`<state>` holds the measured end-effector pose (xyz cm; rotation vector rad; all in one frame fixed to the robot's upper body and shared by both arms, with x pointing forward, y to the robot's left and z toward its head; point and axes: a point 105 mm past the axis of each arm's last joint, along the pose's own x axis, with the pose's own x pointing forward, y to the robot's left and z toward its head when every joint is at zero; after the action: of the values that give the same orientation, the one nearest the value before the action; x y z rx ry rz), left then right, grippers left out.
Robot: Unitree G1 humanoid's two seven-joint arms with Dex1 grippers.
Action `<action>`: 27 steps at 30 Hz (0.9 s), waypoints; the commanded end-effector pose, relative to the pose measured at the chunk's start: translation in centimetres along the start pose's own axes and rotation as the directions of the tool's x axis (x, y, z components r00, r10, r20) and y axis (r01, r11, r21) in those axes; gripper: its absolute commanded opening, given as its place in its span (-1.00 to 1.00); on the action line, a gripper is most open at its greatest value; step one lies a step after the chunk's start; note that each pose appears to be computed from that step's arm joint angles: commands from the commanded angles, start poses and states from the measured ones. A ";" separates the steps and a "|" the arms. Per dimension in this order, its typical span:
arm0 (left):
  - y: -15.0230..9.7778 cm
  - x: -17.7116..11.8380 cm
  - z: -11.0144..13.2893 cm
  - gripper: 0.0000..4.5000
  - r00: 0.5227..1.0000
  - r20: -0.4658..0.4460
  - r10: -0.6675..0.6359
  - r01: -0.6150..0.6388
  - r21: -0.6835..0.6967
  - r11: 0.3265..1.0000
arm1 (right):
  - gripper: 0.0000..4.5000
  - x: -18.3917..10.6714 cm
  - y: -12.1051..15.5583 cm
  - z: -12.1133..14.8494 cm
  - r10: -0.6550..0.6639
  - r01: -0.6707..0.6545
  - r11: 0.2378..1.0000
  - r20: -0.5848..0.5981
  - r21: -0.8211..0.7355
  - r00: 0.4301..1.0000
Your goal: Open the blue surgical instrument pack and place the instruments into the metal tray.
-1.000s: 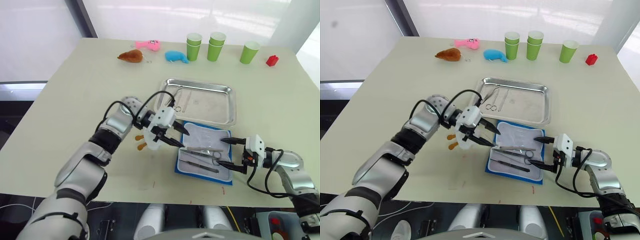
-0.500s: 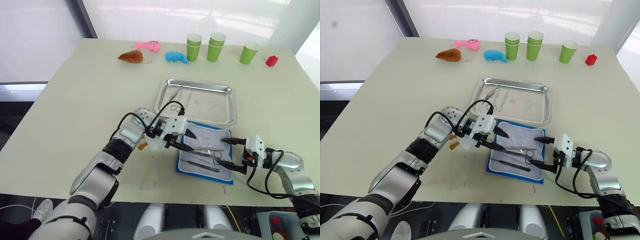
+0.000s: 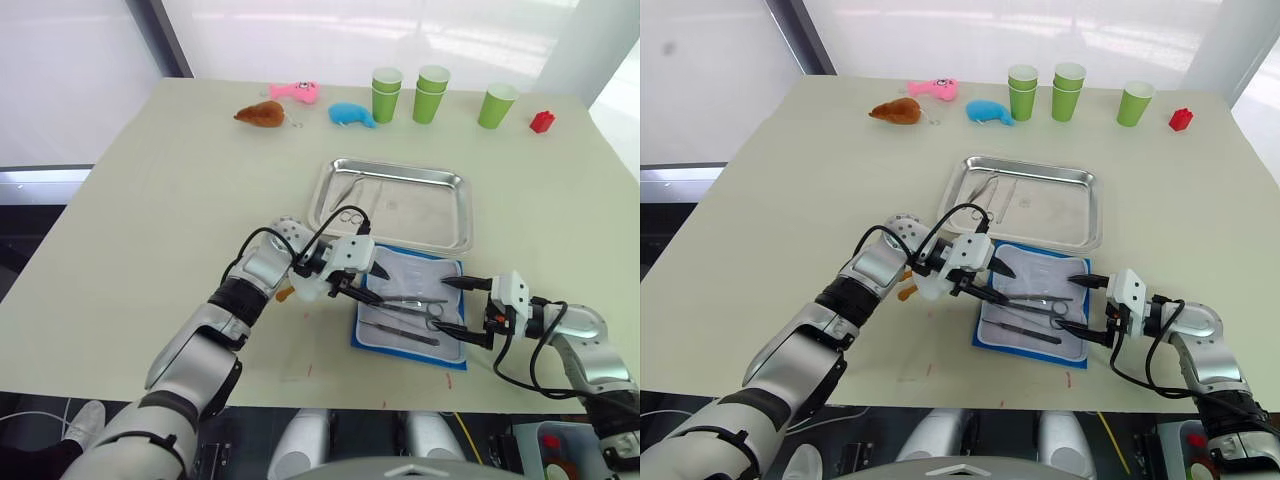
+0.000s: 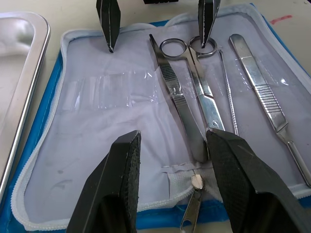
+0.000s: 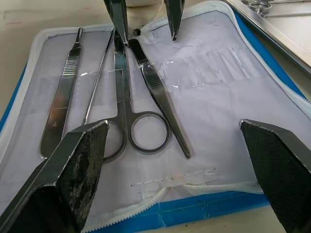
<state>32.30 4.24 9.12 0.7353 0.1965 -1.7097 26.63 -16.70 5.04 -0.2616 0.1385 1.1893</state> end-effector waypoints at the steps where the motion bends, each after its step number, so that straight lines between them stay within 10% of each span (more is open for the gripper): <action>1: 0.2 0.3 -0.6 0.01 1.000 -0.027 0.008 -0.008 -0.007 1.000 | 1.00 0.2 2.9 -4.4 0.077 -0.056 0.987 -0.134 0.149 0.988; 27: -2.2 2.5 -0.2 0.01 0.994 0.032 -0.103 0.105 -0.062 0.993 | 1.00 0.3 3.1 -4.5 0.075 -0.054 0.987 -0.137 0.150 0.988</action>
<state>31.34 3.22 8.15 0.6496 0.2269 -1.7393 26.38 -16.60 4.83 -0.2542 0.1446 1.1900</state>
